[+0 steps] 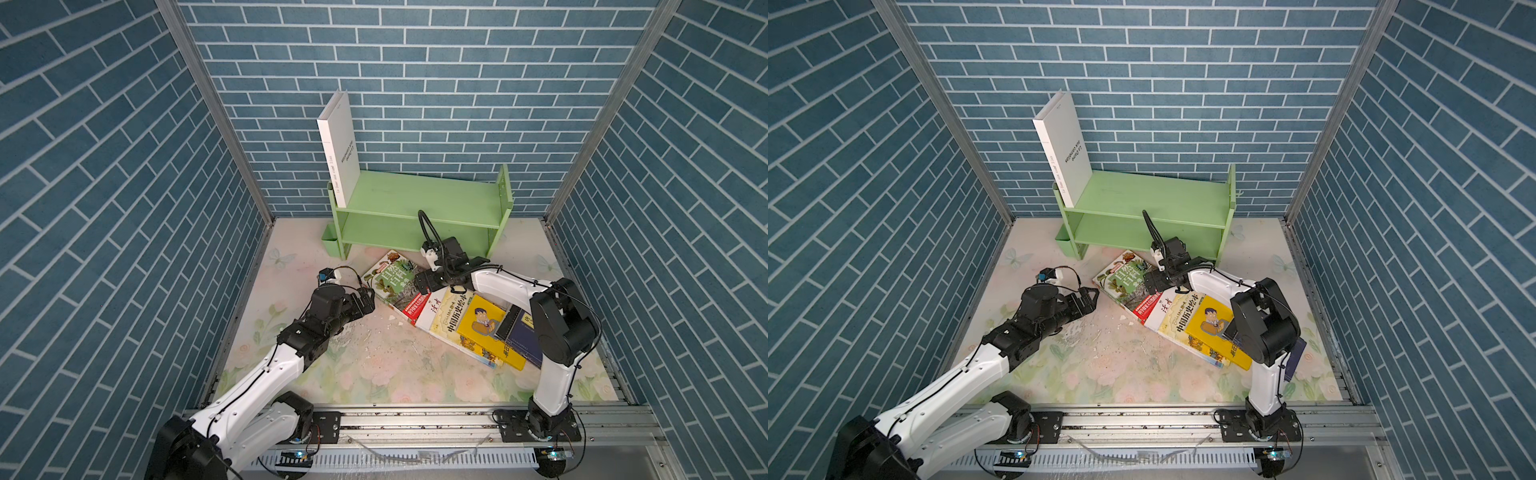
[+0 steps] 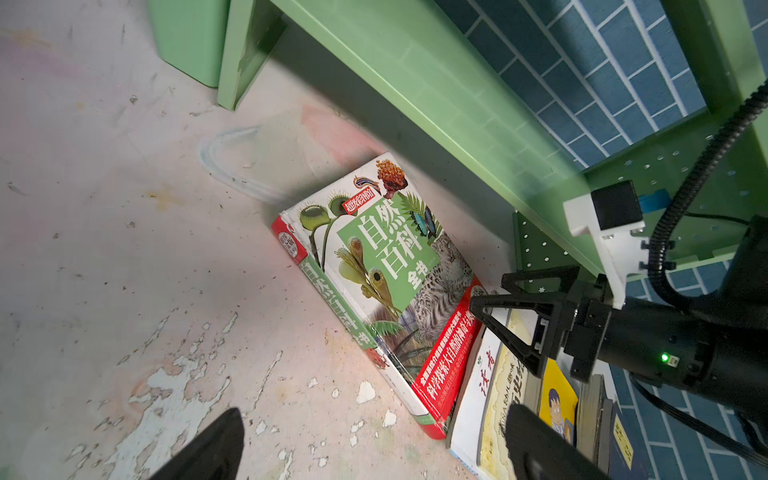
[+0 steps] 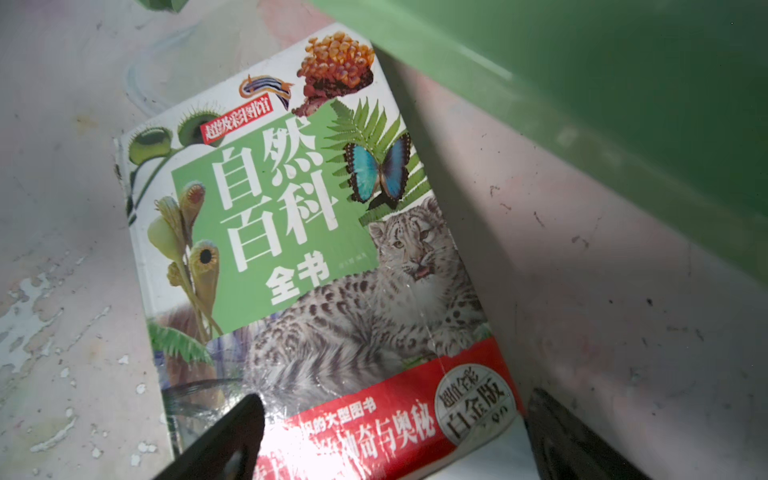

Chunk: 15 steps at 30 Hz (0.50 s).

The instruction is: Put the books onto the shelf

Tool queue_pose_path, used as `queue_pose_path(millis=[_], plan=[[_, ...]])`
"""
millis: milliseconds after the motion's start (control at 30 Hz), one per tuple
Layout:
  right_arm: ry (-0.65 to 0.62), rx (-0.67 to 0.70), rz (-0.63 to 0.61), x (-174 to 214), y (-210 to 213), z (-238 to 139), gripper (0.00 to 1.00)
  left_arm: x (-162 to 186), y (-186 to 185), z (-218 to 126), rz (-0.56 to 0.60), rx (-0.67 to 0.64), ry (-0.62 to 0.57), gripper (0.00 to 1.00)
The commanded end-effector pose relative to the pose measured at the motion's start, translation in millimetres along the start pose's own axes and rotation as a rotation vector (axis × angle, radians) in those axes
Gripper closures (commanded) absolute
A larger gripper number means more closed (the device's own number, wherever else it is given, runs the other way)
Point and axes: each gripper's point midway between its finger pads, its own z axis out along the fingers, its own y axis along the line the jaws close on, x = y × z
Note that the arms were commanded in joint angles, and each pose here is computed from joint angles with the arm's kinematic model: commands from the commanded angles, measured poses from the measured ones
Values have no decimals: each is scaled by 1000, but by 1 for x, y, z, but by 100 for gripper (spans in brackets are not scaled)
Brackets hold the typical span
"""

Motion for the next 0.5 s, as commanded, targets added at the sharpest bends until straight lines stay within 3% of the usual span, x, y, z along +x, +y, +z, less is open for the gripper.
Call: queue_pose_path(millis=[0, 467], plan=[[91, -21, -117, 13, 1, 12, 2, 23, 2, 12, -23, 20, 52, 0], [137, -62, -124, 21, -8, 45, 2, 44, -8, 32, -58, 14, 115, 0]])
